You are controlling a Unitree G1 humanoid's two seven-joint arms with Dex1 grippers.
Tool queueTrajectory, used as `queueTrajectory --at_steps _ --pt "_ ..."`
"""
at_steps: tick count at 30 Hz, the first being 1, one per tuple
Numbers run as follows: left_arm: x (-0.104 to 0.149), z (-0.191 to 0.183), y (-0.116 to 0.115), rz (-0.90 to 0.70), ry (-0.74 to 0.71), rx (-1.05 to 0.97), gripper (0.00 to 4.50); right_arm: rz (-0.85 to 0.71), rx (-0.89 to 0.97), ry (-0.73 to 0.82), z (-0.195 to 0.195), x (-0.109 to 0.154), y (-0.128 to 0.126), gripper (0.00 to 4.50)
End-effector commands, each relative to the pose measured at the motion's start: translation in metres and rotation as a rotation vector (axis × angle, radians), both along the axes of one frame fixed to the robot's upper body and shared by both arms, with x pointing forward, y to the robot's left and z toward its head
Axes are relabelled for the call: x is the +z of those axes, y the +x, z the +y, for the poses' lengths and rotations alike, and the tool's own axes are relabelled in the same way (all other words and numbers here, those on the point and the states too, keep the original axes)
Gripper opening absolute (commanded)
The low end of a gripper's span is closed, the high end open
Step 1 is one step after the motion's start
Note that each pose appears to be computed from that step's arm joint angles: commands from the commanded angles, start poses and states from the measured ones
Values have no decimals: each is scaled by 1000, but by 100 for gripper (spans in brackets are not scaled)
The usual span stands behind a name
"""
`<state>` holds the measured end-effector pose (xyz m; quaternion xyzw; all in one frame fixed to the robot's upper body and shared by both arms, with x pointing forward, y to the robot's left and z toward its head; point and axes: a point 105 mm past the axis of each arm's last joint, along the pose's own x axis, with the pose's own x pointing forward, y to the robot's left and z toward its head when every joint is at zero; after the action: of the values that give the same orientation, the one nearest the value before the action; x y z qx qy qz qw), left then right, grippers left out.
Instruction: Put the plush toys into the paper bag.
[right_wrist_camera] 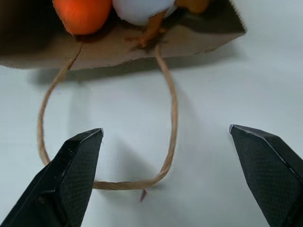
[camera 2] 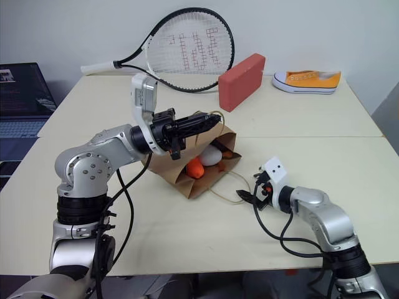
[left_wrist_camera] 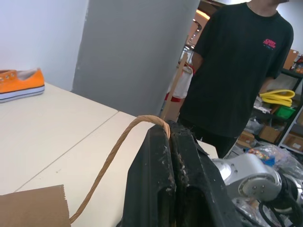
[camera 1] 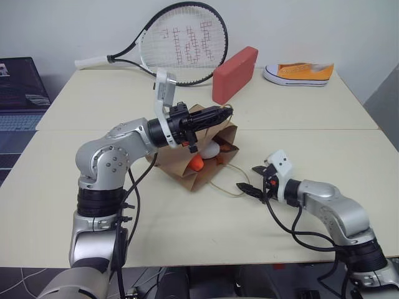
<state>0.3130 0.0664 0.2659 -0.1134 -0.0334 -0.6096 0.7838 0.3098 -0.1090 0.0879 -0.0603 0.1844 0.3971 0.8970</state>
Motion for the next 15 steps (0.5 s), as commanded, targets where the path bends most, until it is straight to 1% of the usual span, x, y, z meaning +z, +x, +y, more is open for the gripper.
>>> queueTrajectory --at_steps 1,3,5,6,7,8,11,13,14,15 --pt "16 3 -3 -67 -20 -1 0 -6 3 17 2 1 1 431" --pt "17 4 -3 -71 -16 4 0 -6 11 33 4 4 0 386" --pt "17 5 -3 -73 -13 11 0 3 28 84 7 14 -2 320" --pt "18 5 -2 -74 -12 14 0 11 34 108 9 18 -3 276" --pt "18 5 -2 -75 -11 16 0 18 38 126 9 21 -4 248" --pt "18 6 -2 -76 -9 19 0 27 44 141 9 24 -6 202" --pt "19 9 -1 -81 2 26 0 56 48 189 7 33 -9 101" --pt "20 12 0 -89 18 35 0 63 52 224 6 44 -11 22" --pt "22 14 0 -94 25 40 0 64 58 246 6 51 -12 6" --pt "24 16 1 -102 34 46 0 62 67 272 6 60 -14 6"
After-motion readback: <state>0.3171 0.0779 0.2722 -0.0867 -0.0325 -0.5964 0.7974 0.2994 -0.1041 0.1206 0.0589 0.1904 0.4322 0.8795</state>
